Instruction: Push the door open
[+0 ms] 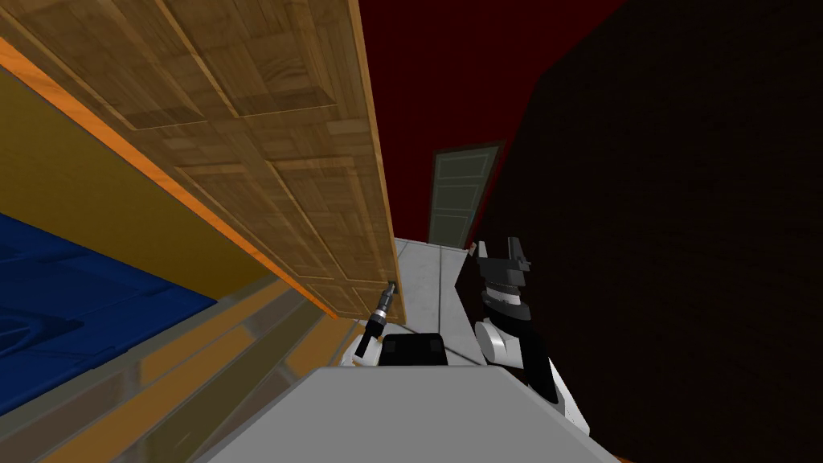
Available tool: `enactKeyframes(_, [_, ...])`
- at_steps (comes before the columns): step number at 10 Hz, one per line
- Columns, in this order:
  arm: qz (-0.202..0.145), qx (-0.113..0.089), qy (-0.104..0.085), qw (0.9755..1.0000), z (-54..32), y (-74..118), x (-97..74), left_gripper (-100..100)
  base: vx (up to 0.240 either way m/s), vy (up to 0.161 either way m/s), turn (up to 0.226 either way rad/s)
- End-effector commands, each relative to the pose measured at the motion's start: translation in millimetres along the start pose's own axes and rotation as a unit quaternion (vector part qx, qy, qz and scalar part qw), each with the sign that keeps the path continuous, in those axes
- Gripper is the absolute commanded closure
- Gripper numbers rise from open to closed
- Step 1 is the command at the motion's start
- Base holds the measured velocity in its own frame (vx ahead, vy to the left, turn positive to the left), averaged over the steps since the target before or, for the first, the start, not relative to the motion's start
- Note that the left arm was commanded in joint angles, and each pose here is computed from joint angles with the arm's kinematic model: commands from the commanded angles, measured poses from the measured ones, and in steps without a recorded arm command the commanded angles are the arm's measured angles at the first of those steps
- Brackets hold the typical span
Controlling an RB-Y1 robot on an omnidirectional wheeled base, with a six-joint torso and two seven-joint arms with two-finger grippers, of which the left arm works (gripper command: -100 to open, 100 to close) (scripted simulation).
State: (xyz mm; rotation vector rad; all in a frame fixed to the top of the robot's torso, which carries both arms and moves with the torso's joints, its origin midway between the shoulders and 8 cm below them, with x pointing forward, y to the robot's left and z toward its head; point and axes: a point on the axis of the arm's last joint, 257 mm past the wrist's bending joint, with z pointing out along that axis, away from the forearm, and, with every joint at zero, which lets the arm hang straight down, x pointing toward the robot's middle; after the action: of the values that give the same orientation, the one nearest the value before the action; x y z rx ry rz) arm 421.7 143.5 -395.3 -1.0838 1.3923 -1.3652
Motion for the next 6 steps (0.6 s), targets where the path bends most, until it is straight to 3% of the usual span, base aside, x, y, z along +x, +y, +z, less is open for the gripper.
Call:
enactKeyframes(1, [0.006, 0.002, -0.019, 0.9998, -0.6, -0.8, -21.6, 100, 0.149, -0.082, 0.052])
enactKeyframes(6, [0.01, 0.002, -0.05, 0.9987, 0.4, -1.5, -48.7, 100, 0.113, -0.064, 0.053])
